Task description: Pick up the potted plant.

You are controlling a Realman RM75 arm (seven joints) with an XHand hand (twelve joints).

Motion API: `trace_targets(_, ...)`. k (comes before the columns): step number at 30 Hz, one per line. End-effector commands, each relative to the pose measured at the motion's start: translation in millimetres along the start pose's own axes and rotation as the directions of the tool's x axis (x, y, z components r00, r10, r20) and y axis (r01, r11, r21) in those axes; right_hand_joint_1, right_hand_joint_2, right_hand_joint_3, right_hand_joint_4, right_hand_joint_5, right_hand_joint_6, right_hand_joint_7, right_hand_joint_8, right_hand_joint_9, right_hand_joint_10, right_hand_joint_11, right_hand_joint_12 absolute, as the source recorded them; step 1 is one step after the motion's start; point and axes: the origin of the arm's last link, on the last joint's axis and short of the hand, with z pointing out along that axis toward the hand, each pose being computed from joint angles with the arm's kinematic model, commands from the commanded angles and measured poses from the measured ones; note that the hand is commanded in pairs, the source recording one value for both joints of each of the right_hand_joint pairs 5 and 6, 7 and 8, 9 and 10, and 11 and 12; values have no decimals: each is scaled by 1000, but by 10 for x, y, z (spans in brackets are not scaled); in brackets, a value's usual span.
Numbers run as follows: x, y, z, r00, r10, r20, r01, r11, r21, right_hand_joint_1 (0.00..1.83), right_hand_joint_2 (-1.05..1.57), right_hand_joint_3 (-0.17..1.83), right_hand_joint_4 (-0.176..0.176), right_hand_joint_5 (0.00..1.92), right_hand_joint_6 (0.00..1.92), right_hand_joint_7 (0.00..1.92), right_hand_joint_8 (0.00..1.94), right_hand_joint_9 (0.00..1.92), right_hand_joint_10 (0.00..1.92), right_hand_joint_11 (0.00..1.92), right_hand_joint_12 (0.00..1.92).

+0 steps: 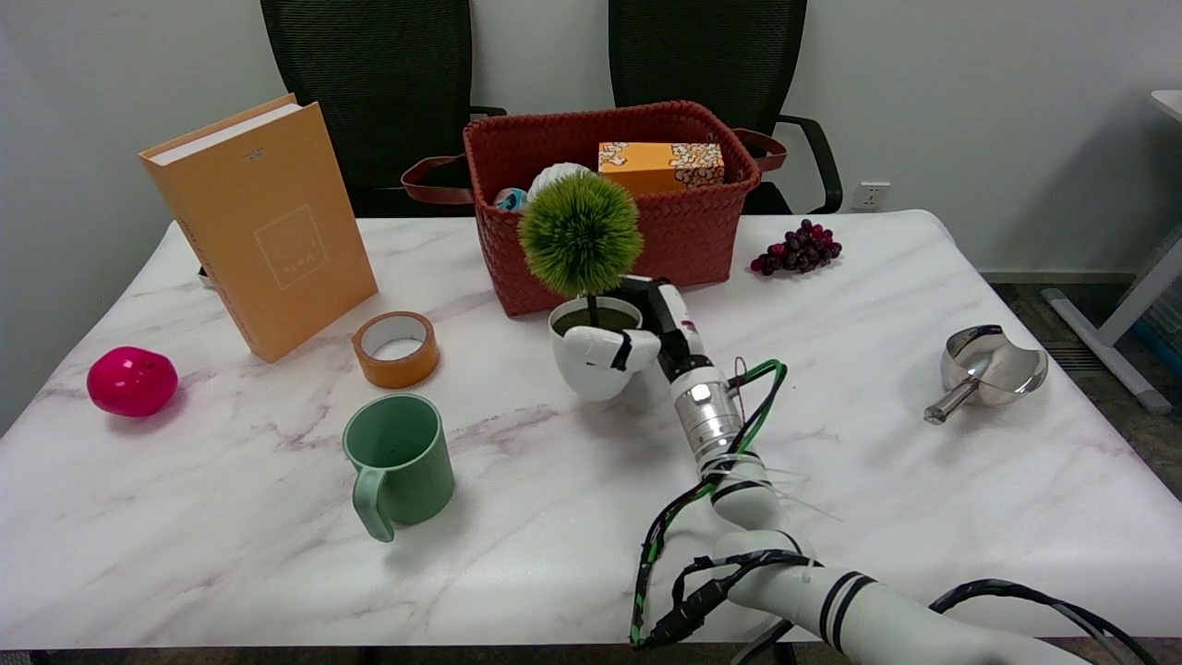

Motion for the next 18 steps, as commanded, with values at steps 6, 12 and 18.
trace_targets(6, 448, -492, 106, 984, -130, -118, 151, 969, 194, 1060, 337, 490, 0, 1153, 1153, 1920, 1920, 1861, 1861, 1920, 1920)
trace_targets(12, 565, -687, 276, 973, -162, -163, 198, 951, 237, 1058, 340, 495, 0, 1138, 1138, 1920, 1920, 1859, 1859, 1920, 1920)
trace_targets(18, 626, -907, 514, 968, -163, -192, 213, 936, 281, 1057, 339, 497, 0, 1129, 1129, 1920, 1920, 1856, 1856, 1920, 1920)
